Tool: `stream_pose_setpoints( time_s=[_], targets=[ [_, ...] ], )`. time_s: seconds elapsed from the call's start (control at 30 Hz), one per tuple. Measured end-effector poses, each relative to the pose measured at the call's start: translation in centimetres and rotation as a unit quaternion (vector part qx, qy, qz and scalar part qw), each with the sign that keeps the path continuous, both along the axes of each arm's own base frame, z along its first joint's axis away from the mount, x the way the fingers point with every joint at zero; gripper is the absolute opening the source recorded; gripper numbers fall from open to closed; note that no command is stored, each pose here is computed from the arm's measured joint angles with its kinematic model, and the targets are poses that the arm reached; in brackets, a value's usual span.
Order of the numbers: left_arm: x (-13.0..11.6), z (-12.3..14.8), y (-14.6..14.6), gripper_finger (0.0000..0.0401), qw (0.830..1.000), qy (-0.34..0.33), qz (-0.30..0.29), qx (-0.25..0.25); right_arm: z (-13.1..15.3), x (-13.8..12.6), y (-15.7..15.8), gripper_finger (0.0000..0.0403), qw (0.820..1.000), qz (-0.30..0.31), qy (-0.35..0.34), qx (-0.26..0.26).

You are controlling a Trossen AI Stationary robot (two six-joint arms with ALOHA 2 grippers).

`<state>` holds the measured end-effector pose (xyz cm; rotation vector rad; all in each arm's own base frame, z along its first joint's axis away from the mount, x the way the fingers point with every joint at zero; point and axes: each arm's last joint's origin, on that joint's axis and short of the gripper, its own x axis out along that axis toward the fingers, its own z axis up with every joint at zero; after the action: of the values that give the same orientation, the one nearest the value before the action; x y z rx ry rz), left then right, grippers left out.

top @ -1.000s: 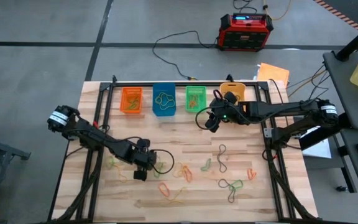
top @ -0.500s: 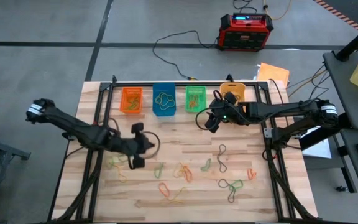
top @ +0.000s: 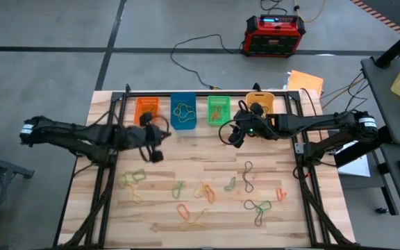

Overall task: Sort rubber bands into baskets
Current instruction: Put the yellow rubber band into the blue bin

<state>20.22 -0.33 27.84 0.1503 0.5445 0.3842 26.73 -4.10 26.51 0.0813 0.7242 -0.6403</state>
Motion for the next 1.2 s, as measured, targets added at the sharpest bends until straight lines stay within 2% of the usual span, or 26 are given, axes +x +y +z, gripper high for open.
stream_pose_setpoints(
  time_s=[0.17,0.27,0.5,0.63,0.83,1.2],
  targets=[
    [0.7,0.2,3.9,0.0000,0.999,-0.022,0.036,-0.013,0.2,0.2,0.0,0.0183,1.000,0.005,-0.009,-0.007],
    [1.4,-0.1,6.5,0.0000,0.997,-0.044,0.042,-0.039,0.2,0.2,-0.1,0.0183,1.000,0.007,-0.007,-0.009],
    [2.3,-2.2,13.0,0.0000,0.988,-0.069,0.108,-0.086,0.2,0.2,-0.1,0.0183,1.000,0.007,-0.006,-0.009],
    [3.0,-3.8,15.6,0.0000,0.981,-0.088,0.131,-0.109,0.1,0.2,-0.1,0.0183,1.000,0.007,-0.006,-0.009],
    [3.6,-5.9,17.0,0.0000,0.979,-0.067,0.134,-0.135,-0.5,0.0,0.0,0.0183,1.000,0.007,0.004,-0.008],
    [5.1,-6.3,18.0,0.0000,0.977,-0.061,0.139,-0.150,-1.2,-0.3,0.0,0.0183,1.000,0.004,0.013,-0.004]
  ],
)
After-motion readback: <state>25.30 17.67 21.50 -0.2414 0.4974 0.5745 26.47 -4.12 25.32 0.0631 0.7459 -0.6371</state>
